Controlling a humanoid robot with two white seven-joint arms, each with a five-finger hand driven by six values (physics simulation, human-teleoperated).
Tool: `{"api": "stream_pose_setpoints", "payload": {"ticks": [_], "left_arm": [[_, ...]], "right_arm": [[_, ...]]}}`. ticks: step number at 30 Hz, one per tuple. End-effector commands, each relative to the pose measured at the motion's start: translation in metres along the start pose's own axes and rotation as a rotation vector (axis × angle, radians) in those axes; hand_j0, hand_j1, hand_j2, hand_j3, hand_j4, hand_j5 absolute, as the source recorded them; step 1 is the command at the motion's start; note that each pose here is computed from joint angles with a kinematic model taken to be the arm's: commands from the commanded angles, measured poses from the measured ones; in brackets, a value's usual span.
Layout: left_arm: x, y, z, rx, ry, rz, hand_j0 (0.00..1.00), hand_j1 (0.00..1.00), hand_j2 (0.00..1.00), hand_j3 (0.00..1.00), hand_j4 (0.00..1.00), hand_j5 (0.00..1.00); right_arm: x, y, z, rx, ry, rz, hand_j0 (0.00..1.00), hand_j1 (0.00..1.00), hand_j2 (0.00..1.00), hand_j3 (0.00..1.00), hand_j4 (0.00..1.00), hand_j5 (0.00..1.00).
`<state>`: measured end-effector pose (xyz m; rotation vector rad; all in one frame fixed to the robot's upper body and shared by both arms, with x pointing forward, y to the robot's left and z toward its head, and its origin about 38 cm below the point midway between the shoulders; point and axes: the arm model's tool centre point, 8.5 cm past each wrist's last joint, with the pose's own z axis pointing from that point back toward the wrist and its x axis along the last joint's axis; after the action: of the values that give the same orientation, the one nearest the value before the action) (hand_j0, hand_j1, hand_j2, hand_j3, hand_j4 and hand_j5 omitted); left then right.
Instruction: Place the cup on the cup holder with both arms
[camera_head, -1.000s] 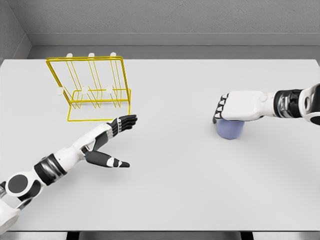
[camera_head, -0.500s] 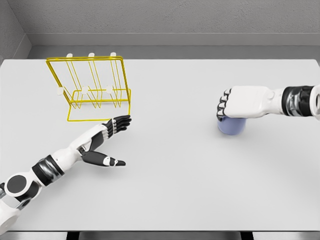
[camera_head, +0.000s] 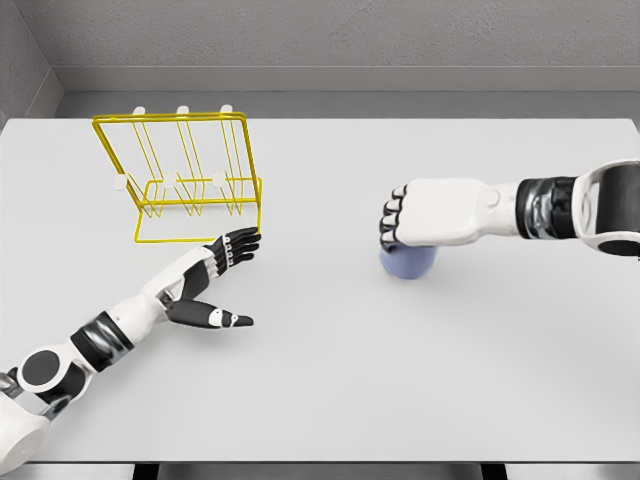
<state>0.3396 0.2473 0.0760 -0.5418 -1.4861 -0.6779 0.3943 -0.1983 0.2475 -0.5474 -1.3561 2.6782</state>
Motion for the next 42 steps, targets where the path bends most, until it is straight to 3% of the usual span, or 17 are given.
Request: {"api": "stream_pose_setpoints", "payload": {"ticks": [1,9,23,24,25,26,32,34,38,40,42], "left_arm": [[-0.001,0.000,0.000,0.003,0.002,0.006,1.00,1.00,1.00,1.00,1.00,1.00],[-0.004,0.001,0.000,0.008,0.008,0.007,1.00,1.00,1.00,1.00,1.00,1.00],[-0.006,-0.001,-0.003,0.011,0.003,0.017,1.00,1.00,1.00,1.00,1.00,1.00],[-0.006,-0.002,-0.004,0.010,0.002,0.018,1.00,1.00,1.00,1.00,1.00,1.00],[-0.006,-0.002,-0.004,0.010,0.002,0.018,1.00,1.00,1.00,1.00,1.00,1.00],[-0.006,-0.002,-0.004,0.010,0.002,0.018,1.00,1.00,1.00,1.00,1.00,1.00],[-0.007,-0.001,-0.003,0.013,0.006,0.018,1.00,1.00,1.00,1.00,1.00,1.00],[-0.007,-0.001,-0.003,0.013,0.006,0.018,1.00,1.00,1.00,1.00,1.00,1.00],[-0.009,0.001,-0.003,0.018,0.010,0.020,1.00,1.00,1.00,1.00,1.00,1.00],[-0.009,0.000,-0.003,0.014,0.011,0.019,1.00,1.00,1.00,1.00,1.00,1.00],[-0.009,-0.005,-0.009,0.011,-0.003,0.031,1.00,1.00,1.00,1.00,1.00,1.00]], "right_arm": [[0.005,-0.008,-0.010,-0.033,-0.023,-0.003,0.61,0.61,0.61,0.61,0.61,0.61],[0.028,-0.022,-0.045,-0.084,-0.118,0.000,0.61,0.61,0.61,0.61,0.61,0.61],[0.044,-0.038,-0.069,-0.127,-0.178,0.015,0.61,0.61,0.61,0.61,0.61,0.61],[0.044,-0.037,-0.069,-0.124,-0.176,0.017,0.68,0.68,0.68,0.68,0.68,0.68],[0.044,-0.037,-0.069,-0.122,-0.173,0.020,0.90,0.90,0.90,0.90,0.90,0.90],[0.043,-0.037,-0.068,-0.118,-0.170,0.023,1.00,1.00,1.00,1.00,1.00,1.00],[0.038,-0.037,-0.063,-0.120,-0.150,0.022,1.00,1.00,1.00,1.00,1.00,1.00],[0.018,-0.049,-0.044,-0.169,-0.083,0.019,1.00,1.00,1.00,1.00,1.00,1.00],[-0.006,-0.068,-0.006,-0.306,-0.045,-0.067,1.00,1.00,1.00,1.00,1.00,1.00],[-0.029,-0.059,0.045,-0.373,0.040,-0.147,1.00,1.00,1.00,1.00,1.00,1.00],[-0.043,-0.031,0.110,-0.470,0.176,-0.263,1.00,1.00,1.00,1.00,1.00,1.00]]}}
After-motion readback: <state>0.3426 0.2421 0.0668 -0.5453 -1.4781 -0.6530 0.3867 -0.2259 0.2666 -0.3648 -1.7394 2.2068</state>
